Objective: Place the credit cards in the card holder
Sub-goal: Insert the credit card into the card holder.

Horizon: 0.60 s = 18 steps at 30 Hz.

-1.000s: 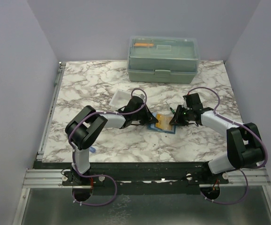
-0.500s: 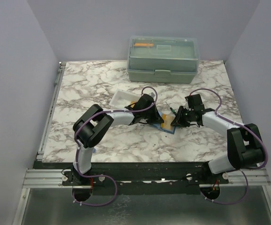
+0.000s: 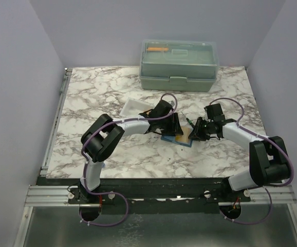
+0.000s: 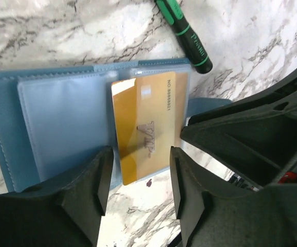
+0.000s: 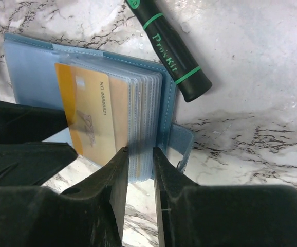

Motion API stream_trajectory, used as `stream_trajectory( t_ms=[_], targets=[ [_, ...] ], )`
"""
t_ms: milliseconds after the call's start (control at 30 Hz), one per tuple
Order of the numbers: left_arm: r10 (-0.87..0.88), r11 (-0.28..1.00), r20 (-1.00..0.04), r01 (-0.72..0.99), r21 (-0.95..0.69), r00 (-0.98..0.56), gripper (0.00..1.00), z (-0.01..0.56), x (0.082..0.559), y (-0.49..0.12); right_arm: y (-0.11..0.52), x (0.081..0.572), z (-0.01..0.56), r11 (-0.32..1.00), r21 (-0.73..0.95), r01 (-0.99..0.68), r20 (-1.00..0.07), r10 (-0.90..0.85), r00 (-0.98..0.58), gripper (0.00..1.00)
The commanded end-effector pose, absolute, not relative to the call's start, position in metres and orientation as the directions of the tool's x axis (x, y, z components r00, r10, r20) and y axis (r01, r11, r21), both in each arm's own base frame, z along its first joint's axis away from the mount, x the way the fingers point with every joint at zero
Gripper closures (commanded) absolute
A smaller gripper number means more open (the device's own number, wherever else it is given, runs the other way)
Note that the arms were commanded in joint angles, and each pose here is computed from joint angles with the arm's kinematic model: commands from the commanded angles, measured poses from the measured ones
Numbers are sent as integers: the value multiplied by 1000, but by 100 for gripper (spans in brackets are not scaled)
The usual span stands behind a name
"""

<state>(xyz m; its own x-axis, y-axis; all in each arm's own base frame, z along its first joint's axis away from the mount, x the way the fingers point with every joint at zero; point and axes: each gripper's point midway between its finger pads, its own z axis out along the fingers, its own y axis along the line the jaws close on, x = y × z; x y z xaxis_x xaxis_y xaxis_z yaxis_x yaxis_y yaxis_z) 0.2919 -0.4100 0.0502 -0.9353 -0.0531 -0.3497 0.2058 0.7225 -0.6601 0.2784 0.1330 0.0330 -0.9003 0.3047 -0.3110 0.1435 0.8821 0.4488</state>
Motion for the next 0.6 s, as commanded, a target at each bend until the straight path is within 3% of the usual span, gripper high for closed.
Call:
stream_trajectory(
  t_ms=[0, 233, 400, 567],
  targets=[
    [-27, 718, -332, 213, -663, -943, 45, 49, 300, -410, 125, 280, 26, 897, 417, 147, -305, 290, -907, 73],
    [14, 683, -297, 225, -695, -955, 45, 39, 300, -427, 131, 287, 24, 900, 432, 56, -347, 223, -911, 77],
    [71, 661, -349, 306, -685, -935, 45, 50, 282, -443, 140, 289, 28, 880, 475, 12, -353, 203, -913, 78],
    [108, 631, -331, 322, -706, -937, 44, 61, 262, -451, 133, 284, 30, 887, 455, 78, -337, 252, -907, 78]
  ],
)
